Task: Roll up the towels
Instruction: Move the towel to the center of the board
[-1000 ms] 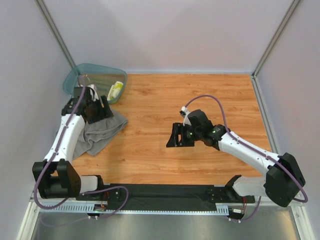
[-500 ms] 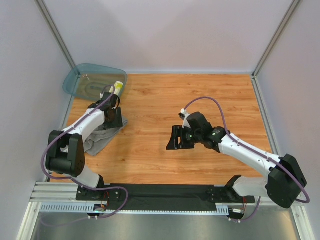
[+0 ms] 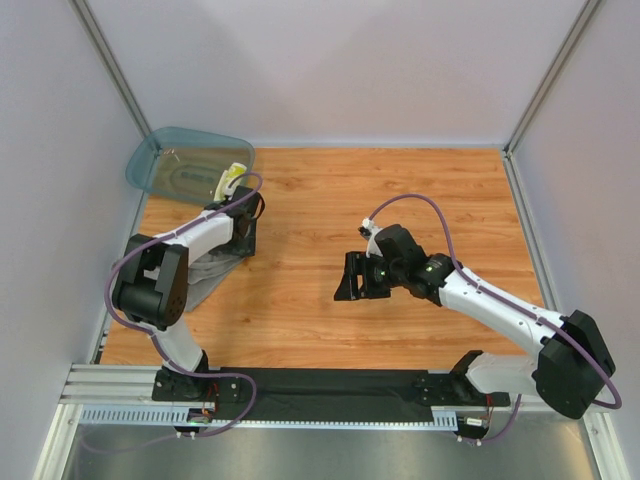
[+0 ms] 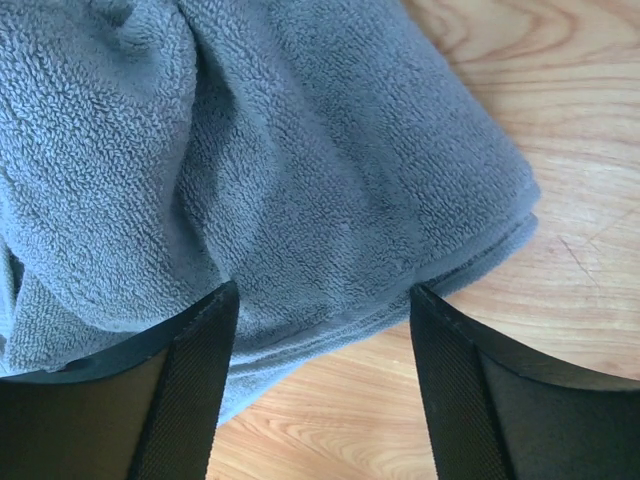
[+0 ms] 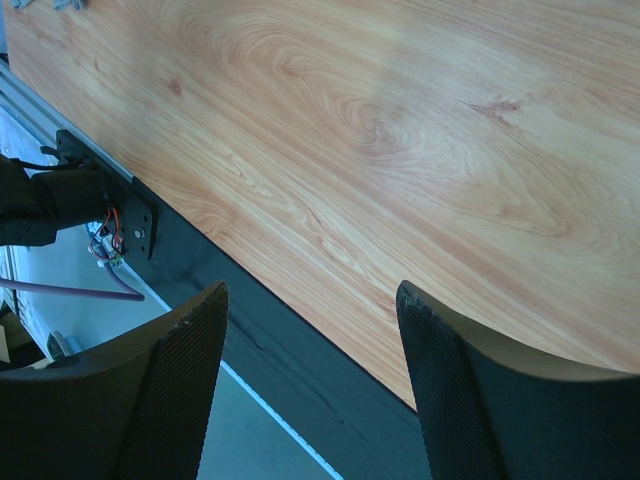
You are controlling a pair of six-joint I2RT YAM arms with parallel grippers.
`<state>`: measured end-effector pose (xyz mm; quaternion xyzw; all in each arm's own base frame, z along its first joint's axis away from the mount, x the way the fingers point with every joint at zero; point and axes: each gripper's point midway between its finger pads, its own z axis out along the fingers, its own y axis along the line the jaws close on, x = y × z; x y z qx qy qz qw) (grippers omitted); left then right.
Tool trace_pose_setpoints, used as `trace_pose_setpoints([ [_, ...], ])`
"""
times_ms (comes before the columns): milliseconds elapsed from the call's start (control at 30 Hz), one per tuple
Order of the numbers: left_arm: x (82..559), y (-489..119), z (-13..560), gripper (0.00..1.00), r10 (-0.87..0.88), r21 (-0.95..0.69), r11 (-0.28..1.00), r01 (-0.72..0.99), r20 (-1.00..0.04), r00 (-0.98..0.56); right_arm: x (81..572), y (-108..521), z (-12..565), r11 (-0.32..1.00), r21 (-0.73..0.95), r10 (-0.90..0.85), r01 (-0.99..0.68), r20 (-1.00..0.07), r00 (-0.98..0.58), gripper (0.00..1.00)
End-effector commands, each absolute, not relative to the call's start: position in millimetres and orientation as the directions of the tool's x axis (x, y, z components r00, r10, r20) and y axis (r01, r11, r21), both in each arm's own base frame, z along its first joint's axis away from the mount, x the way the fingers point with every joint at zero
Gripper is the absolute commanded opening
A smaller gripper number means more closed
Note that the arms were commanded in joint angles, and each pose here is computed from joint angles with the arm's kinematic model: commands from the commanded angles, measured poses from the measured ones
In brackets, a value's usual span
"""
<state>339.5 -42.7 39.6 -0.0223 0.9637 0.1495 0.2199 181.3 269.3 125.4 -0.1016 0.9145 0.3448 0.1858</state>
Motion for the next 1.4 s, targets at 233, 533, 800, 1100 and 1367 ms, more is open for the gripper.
trace_pose_setpoints([
  [233, 350.1, -44.1, 44.8, 0.77, 0.067, 0.315, 0.945, -0.093, -0.464, -0.883, 183.0, 271.2, 121.8, 0.738, 0.586, -0.072, -0.334, -0.423, -0.903, 0.69],
  [533, 352.0, -42.1, 41.7, 0.47, 0.069, 0.329, 0.939, -0.098, -0.463, -0.884, 183.0, 270.9, 120.1, 0.741, 0.584, -0.073, -0.331, -0.420, -0.905, 0.69],
  [800, 348.1, -58.2, 42.8, 0.00, 0.088, 0.272, 0.962, -0.041, -0.449, -0.889, 184.2, 264.7, 120.8, 0.760, 0.561, -0.068, -0.328, -0.434, -0.898, 0.69],
  [1100, 324.5, -183.2, 120.3, 0.00, 0.234, 0.016, 0.965, 0.260, -0.495, -0.837, 213.4, 210.8, 127.3, 0.849, 0.490, 0.052, -0.199, -0.452, -0.891, 0.69],
  [1367, 280.6, -334.6, 255.2, 0.00, 0.357, -0.173, 0.785, 0.594, -0.657, -0.664, 237.2, 130.5, 156.9, 0.883, 0.469, 0.266, 0.005, -0.491, -0.830, 0.69],
])
